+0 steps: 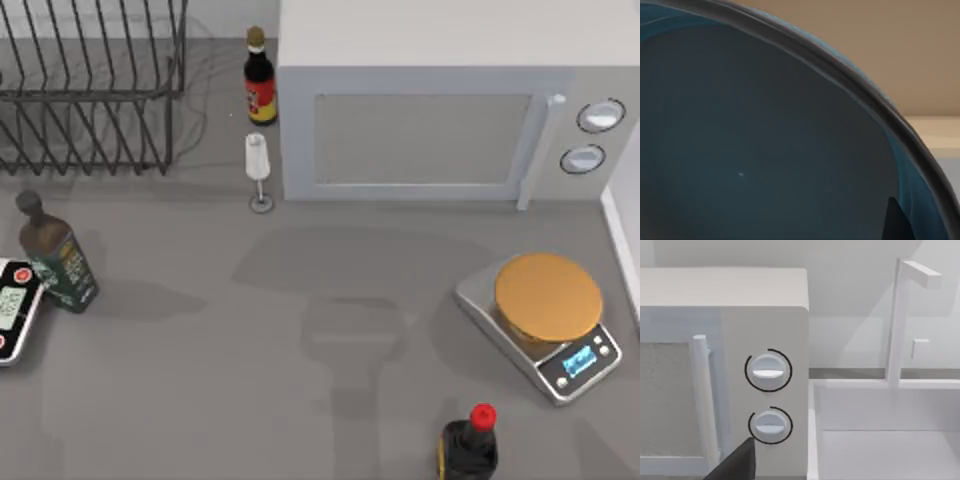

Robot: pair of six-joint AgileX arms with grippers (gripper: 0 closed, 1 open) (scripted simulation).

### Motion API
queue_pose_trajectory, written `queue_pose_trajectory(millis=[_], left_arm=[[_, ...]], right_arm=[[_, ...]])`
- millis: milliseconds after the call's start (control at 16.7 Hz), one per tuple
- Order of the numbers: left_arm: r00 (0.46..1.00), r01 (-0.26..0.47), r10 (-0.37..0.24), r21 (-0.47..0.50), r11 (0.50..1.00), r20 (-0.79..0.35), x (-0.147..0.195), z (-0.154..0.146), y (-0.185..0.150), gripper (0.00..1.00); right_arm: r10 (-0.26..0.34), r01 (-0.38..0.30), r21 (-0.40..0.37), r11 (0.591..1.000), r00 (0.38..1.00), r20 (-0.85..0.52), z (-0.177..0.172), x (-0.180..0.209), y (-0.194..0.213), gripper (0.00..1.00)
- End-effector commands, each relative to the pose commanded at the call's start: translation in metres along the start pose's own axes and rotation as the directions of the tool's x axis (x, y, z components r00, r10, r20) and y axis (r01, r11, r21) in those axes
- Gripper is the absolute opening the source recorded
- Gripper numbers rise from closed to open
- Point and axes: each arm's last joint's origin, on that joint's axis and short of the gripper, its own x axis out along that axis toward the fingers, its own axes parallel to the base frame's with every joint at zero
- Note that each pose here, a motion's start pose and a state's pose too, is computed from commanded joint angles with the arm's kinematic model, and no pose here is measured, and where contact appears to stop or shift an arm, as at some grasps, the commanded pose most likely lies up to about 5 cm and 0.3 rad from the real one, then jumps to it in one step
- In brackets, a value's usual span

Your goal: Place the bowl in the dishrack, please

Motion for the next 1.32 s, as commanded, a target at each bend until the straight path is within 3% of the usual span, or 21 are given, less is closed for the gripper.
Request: queue_pose_trajectory(millis=[360,660,840,1080,1320], left_arm=[[1.000,-0.003,0.003,0.008,1.000,0.016,0.097,-0.086,0.004,0.00],[1.000,-0.005,0.005,0.005,1.000,0.014,0.130,-0.159,-0.004,0.00],[1.000,-0.005,0.005,0.002,1.000,0.006,0.133,-0.175,-0.007,0.00],[1.000,-0.005,0.005,0.002,1.000,0.006,0.133,-0.175,-0.007,0.00],[1.000,-0.005,0.005,0.002,1.000,0.006,0.133,-0.175,-0.007,0.30]], right_arm=[[0.000,0.000,0.000,1.000,1.000,0.000,0.000,0.000,0.000,1.00],[0.000,0.000,0.000,1.000,1.000,0.000,0.000,0.000,0.000,1.00],[0.000,0.000,0.000,1.000,1.000,0.000,0.000,0.000,0.000,1.00],[0.000,0.000,0.000,1.000,1.000,0.000,0.000,0.000,0.000,1.00],[0.000,0.000,0.000,1.000,1.000,0.000,0.000,0.000,0.000,1.00]])
